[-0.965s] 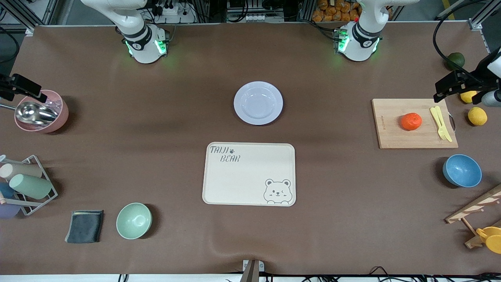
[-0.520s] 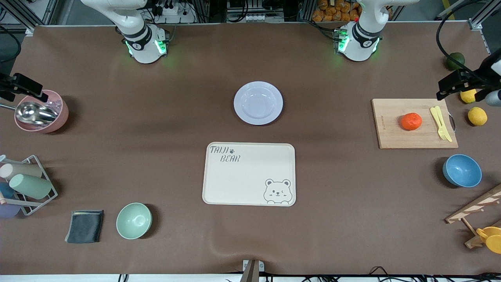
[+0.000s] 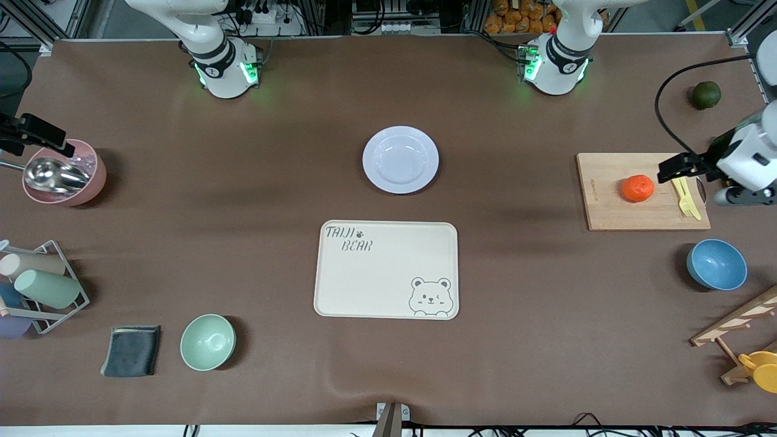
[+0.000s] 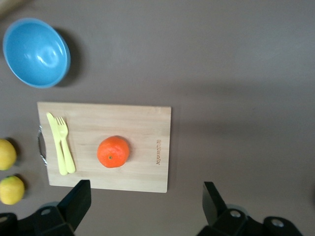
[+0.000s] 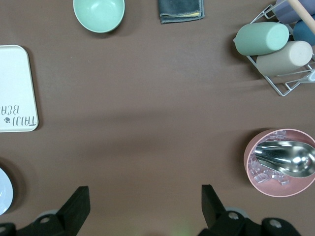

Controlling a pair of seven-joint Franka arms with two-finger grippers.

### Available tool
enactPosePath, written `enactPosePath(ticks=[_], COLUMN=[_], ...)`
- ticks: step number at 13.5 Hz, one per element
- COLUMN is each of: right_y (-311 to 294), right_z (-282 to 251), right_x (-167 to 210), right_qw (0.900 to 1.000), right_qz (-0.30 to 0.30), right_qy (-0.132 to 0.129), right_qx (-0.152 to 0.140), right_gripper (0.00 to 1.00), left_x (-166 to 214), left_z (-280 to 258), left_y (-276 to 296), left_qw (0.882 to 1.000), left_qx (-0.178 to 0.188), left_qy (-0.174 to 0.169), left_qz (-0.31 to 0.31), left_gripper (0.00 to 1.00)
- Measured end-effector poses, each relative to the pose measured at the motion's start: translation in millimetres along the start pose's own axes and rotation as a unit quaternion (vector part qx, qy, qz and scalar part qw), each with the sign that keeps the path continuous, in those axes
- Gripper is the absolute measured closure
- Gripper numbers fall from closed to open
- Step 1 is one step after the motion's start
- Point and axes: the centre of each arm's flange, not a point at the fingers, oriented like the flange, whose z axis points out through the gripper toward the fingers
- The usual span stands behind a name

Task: Place orange and plate with both arms
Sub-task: 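Grasp the orange with the left gripper while the right gripper reaches out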

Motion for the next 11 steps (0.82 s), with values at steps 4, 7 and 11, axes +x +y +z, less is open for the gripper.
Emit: enactPosePath(ticks=[4,7,11], right_y=[-2,-10,-25], right_z=[25,45,86], right_x=[2,6,5], right_qw=[1.000,0.999,0.991], right_qz=[0.000,-0.002,0.006], right_qy=[-0.024,-0.040,-0.080], right_qx=[0.016,0.034,0.110], right_gripper=[0.00,0.00,0.00], left_x=[-25,-43,-57], left_z=[87,155,193], left_y=[-38,-65,-88], left_qw=[1.000,0.999,0.998], left_qx=[0.015,0.036,0.055], left_qy=[-0.005,0.016,0.009], left_qz=[-0.012,-0.016,0.004], left_gripper=[0.00,0.00,0.00])
